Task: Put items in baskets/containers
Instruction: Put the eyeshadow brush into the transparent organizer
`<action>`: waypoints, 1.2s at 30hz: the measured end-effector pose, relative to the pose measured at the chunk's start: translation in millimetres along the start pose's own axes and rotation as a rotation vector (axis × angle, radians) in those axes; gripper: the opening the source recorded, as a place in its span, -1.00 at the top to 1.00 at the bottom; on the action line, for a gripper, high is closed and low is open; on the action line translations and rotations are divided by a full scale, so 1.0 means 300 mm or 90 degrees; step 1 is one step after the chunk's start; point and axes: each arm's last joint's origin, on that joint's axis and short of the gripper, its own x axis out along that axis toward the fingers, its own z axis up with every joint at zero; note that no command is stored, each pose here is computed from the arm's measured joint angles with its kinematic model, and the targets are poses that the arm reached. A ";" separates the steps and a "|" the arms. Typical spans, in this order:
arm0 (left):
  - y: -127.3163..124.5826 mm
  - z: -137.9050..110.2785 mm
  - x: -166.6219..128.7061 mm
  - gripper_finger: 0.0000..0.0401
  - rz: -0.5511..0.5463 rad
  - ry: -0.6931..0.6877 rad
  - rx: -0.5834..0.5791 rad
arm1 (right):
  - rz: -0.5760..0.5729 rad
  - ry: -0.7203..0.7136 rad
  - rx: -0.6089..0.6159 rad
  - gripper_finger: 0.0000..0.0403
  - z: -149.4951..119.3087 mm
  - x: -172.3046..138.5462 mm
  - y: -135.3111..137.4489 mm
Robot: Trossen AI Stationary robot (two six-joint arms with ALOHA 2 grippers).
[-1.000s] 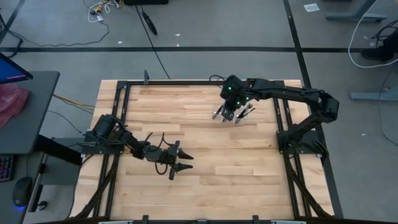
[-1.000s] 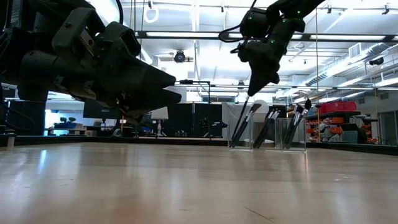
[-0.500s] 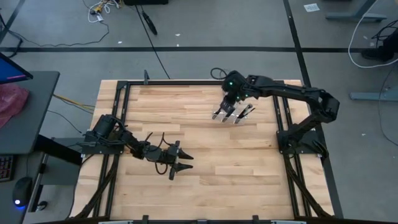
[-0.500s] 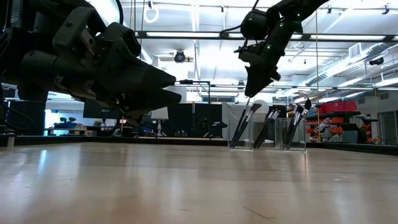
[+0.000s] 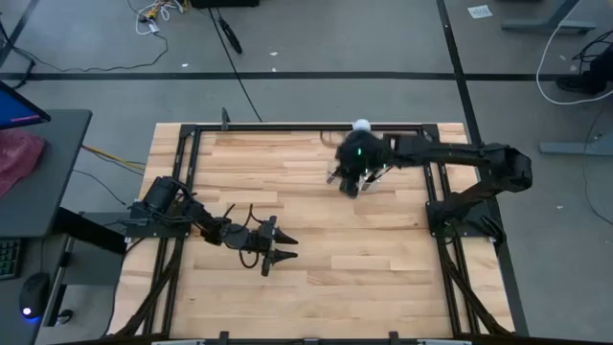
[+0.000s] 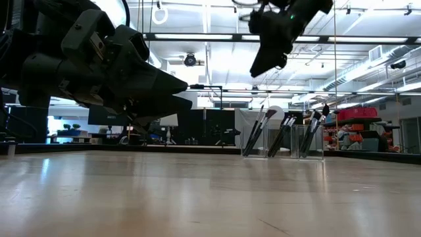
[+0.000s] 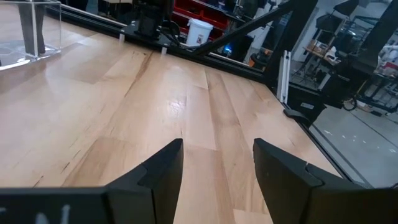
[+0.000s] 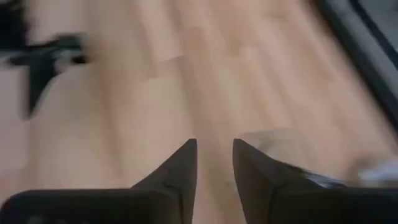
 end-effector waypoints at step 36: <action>-0.017 0.015 0.038 0.03 -0.002 -0.005 0.005 | -0.290 -0.089 0.155 0.96 -0.186 0.178 -0.118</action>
